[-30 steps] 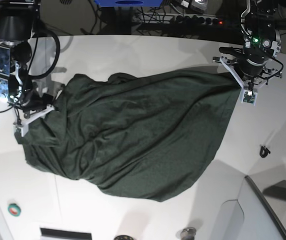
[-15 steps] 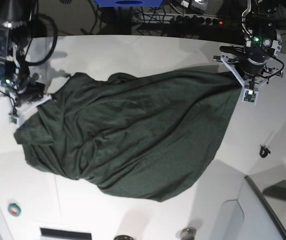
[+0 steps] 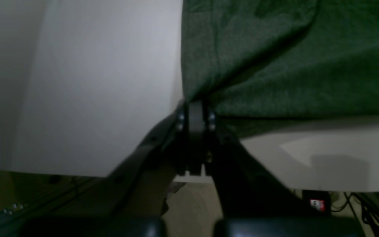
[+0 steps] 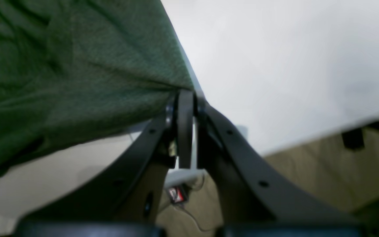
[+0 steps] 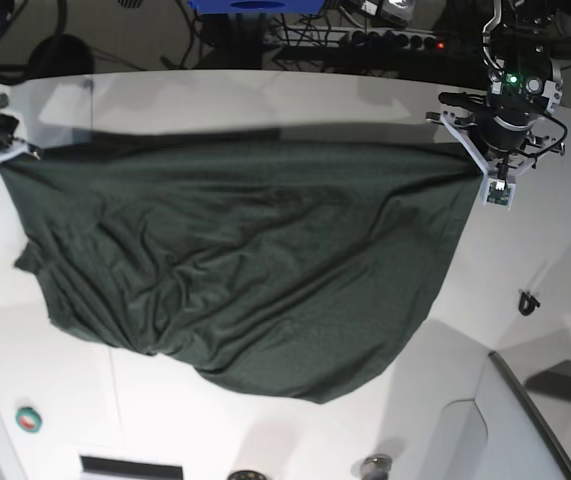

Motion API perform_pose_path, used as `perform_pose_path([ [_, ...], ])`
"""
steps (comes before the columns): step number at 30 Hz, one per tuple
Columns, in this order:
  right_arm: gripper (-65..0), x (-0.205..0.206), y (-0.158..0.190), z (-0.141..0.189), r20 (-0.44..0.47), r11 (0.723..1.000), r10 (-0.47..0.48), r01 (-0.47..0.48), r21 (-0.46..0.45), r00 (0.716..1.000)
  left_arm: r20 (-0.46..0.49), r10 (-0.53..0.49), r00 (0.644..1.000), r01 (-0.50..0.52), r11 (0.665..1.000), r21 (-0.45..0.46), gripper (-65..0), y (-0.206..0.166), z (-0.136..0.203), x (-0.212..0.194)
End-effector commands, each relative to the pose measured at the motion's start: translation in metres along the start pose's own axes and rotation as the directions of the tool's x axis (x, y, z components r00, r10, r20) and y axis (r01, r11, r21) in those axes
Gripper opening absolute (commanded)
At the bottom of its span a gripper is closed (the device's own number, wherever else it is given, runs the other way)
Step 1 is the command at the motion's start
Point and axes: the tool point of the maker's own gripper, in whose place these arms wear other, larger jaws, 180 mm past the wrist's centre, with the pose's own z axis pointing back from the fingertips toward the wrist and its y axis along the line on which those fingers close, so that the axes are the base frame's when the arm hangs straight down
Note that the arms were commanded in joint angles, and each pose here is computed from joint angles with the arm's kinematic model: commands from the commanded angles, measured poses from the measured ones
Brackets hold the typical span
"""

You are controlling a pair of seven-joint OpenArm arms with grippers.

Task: Layout the t-shirt on the table in an organized manner, then fold the t-shirt properly
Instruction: 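Smooth the shirt edge with the right gripper, regrasping the corner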

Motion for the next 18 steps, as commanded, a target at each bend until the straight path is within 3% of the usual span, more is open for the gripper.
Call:
perform_pose_path([
  [1, -64.2, 0.014, -0.005, 0.009, 0.051, 1.000, 0.007, -0.007, -0.015, 0.999, 0.038, -0.009, 0.999, 0.008, 1.000, 0.019, -65.0, 0.006, 0.004, 0.010],
  [5, -64.2, 0.013, 0.012, 0.021, 0.039, 1.000, 0.005, -0.006, 0.020, 0.999, 0.040, -0.008, 0.999, 0.007, 1.000, 0.020, -65.0, 0.006, 0.004, 0.011],
  [9, -64.2, 0.018, 0.067, 0.016, 0.045, 0.989, 0.034, -0.040, 0.145, 0.998, 0.045, -0.008, 0.999, 0.008, 1.000, 0.018, -65.0, 0.005, 0.003, 0.013],
  [12, -64.2, 0.038, 0.118, 0.013, 0.089, 0.963, 0.082, -0.102, 0.249, 0.993, 0.046, -0.007, 0.999, 0.007, 1.000, 0.020, -65.0, 0.006, 0.003, 0.014],
  [15, -64.2, 0.050, 0.155, -0.010, 0.070, 0.940, 0.117, -0.133, 0.314, 0.991, 0.046, -0.007, 0.999, 0.006, 1.000, 0.021, -65.0, 0.007, 0.003, 0.014],
  [18, -63.0, 0.055, 0.176, -0.049, -0.017, 0.933, 0.129, -0.116, 0.340, 0.991, 0.046, -0.008, 0.999, 0.007, 1.000, 0.022, -65.0, 0.007, 0.003, 0.014],
])
